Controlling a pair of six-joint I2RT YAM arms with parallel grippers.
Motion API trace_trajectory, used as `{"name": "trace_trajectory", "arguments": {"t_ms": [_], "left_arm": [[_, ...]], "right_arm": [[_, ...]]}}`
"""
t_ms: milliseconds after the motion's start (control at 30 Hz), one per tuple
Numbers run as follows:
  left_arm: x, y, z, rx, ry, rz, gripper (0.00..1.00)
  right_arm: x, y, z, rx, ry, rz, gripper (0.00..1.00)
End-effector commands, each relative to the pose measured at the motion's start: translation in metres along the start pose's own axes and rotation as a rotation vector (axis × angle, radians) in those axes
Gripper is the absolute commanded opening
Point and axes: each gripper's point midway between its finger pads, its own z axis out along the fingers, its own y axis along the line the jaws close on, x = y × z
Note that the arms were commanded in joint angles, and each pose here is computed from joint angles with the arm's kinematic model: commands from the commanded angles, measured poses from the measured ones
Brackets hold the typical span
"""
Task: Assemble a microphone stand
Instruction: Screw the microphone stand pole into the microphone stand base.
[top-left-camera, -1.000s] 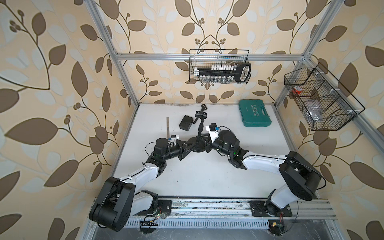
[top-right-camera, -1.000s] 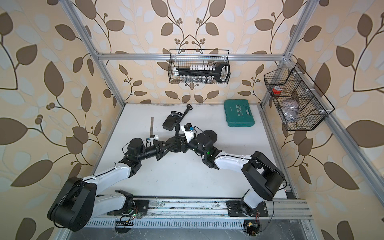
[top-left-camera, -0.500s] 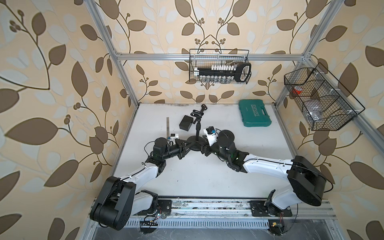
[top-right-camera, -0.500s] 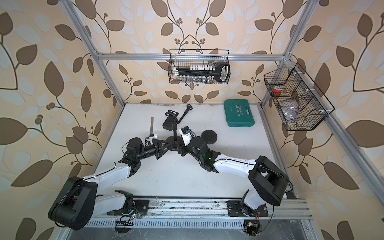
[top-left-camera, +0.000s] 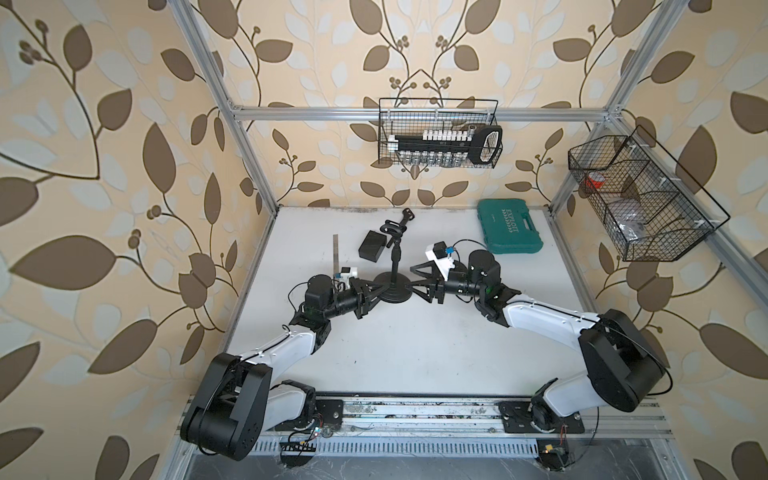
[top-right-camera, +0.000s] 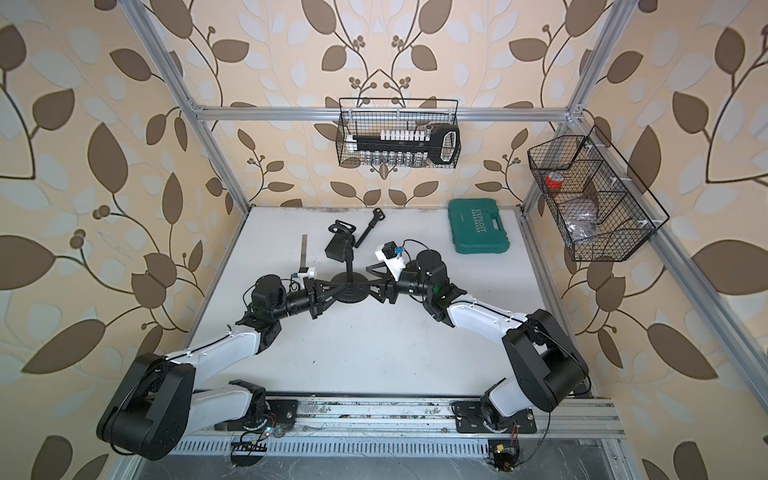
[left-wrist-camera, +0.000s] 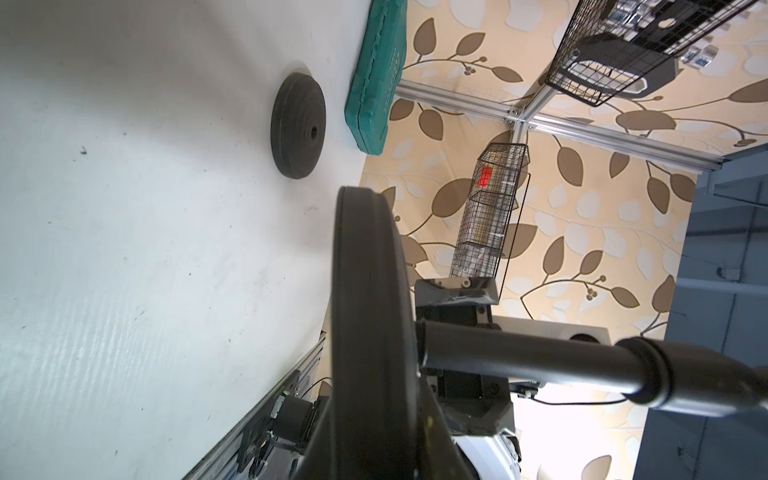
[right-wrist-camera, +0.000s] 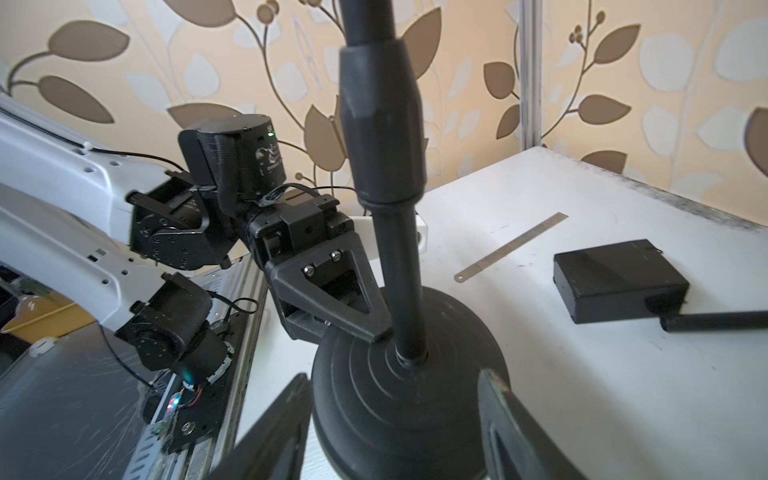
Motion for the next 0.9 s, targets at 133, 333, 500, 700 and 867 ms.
{"name": "trace_trajectory", "arguments": {"t_ms": [133,333,500,700,867], "left_arm": [[0.020,-0.053,-0.001,0.098,0.119,0.190,0.00],[0.021,-0.054,0.001,0.091,0.138,0.193,0.00],[0.020,-0.054,0.002,0.090,0.140,0.191,0.00],[0.019,-0.053,0.002,0.089,0.137,0.190,0.00],[0.017,-0.055,0.001,0.098,0.115,0.191,0.00]], "right_arm": [[-0.012,0.007,0.020,-0.153,0.003,-0.050,0.64],[-0.014,0.004,0.027,-0.184,-0.012,-0.036,0.55],[-0.013,0.000,0.030,-0.172,-0.029,-0.021,0.42],[-0.011,-0.008,0.031,-0.127,-0.056,-0.001,0.16],[-0.006,-0.015,0.023,-0.027,-0.105,0.019,0.00]]}}
